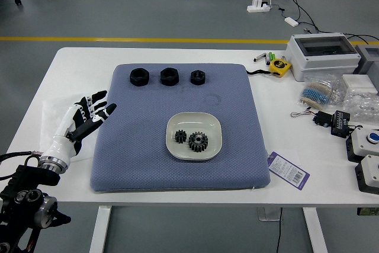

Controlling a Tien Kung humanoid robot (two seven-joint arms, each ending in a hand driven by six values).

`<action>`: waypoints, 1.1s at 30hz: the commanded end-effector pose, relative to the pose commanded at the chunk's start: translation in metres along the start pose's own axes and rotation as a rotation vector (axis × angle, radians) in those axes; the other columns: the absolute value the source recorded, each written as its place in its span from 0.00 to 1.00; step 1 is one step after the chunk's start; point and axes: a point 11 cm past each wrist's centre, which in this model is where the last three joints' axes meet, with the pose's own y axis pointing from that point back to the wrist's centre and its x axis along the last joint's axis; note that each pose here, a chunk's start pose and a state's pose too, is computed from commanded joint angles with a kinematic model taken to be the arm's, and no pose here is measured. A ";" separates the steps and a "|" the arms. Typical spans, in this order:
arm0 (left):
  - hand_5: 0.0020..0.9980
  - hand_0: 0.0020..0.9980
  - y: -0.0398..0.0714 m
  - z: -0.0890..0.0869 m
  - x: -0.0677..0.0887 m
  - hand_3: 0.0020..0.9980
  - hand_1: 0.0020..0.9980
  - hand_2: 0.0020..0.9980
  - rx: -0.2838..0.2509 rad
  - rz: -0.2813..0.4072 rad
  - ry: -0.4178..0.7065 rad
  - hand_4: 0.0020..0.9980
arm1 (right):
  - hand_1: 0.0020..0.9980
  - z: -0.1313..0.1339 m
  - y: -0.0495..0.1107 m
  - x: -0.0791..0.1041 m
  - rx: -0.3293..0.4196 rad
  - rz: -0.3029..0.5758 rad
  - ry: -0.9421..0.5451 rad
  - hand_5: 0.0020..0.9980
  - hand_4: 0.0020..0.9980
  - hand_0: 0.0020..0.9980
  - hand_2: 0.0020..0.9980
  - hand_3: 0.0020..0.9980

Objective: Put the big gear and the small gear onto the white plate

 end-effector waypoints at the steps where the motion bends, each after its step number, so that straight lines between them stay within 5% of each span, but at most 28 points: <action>1: 0.47 0.84 0.000 0.000 -0.001 0.80 0.84 0.90 0.008 -0.006 -0.003 0.93 | 0.66 0.000 0.000 0.000 0.000 0.000 0.000 0.68 0.84 0.65 0.73 0.58; 33: 0.47 0.82 0.006 0.030 0.019 0.80 0.83 0.89 -0.099 0.061 0.063 0.91 | 0.66 0.008 0.000 0.001 -0.015 0.004 0.004 0.68 0.84 0.65 0.73 0.58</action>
